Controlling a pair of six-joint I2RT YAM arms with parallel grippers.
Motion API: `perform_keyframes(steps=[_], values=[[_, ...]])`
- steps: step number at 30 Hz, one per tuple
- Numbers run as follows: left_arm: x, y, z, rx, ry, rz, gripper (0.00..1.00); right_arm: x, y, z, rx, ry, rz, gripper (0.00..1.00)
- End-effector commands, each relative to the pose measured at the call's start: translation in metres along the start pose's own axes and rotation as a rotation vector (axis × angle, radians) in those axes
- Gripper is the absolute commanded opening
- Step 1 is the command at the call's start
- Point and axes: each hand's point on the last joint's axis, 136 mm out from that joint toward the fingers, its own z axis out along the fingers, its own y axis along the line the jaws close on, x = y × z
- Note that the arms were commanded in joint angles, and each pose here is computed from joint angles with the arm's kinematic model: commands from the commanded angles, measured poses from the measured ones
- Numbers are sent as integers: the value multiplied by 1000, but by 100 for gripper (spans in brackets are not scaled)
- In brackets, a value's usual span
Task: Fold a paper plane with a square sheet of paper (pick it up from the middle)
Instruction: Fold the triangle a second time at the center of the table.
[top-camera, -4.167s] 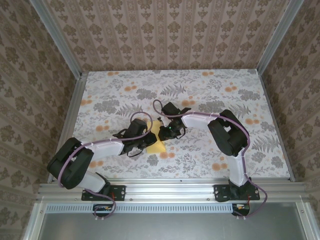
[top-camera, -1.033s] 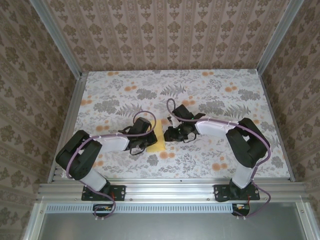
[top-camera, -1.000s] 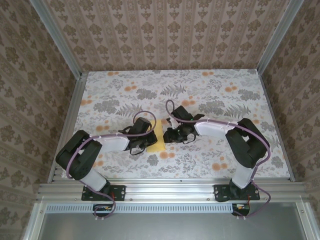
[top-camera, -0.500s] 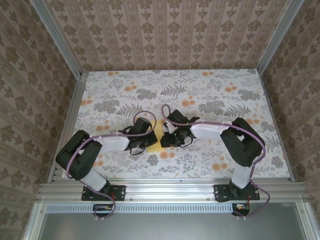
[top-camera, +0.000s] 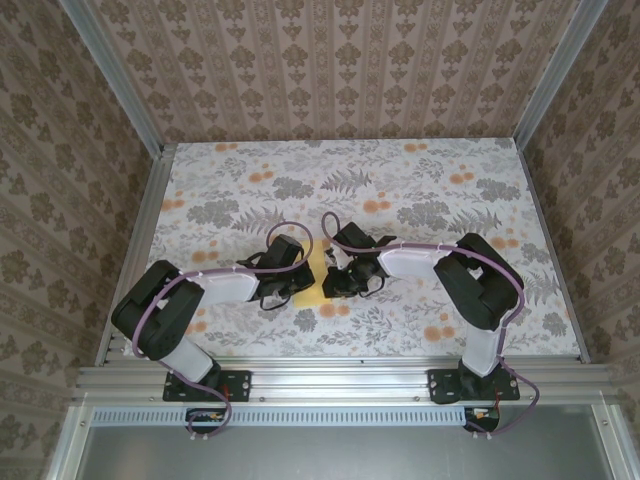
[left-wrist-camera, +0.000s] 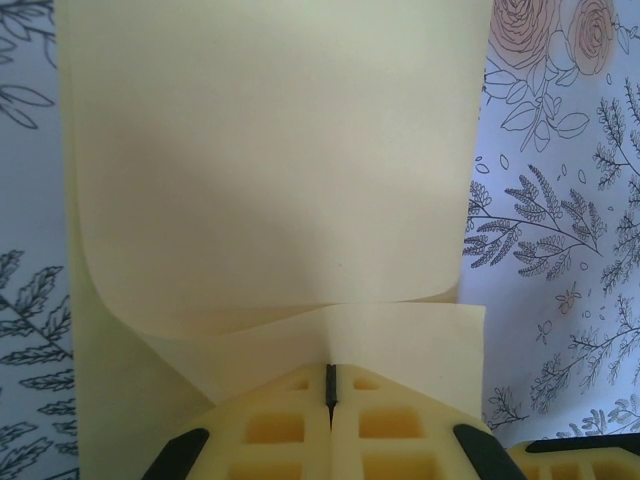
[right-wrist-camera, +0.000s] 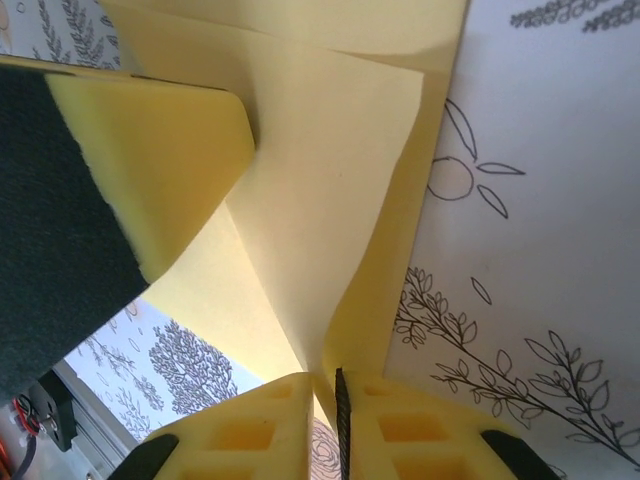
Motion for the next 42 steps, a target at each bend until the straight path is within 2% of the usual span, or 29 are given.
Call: perform_keyframes(steps=[1,11,20,22,27,29,33,38,42], values=[[11,29,4,-114,27,-21,6,13,-9,6,9,44,26,16],[12,31,5,-121,28,-24,6,25,-20,9,46,88,24,14],[11,30,5,-117,29,-20,6,16,-24,-3,113,40,28,2],[11,30,5,-118,30,-18,6,15,-24,-7,124,30,25,3],[12,30,6,-118,35,-18,6,8,-9,-35,101,-67,-19,21],[13,31,6,-120,39,-18,6,4,0,-45,79,-104,-33,23],[14,31,6,-120,40,-20,6,-2,14,-48,40,-121,-35,22],[15,31,6,-113,42,-25,6,-6,27,-28,-4,-79,-20,15],[15,31,7,-111,45,-26,6,-11,30,-16,-23,-68,-3,13]])
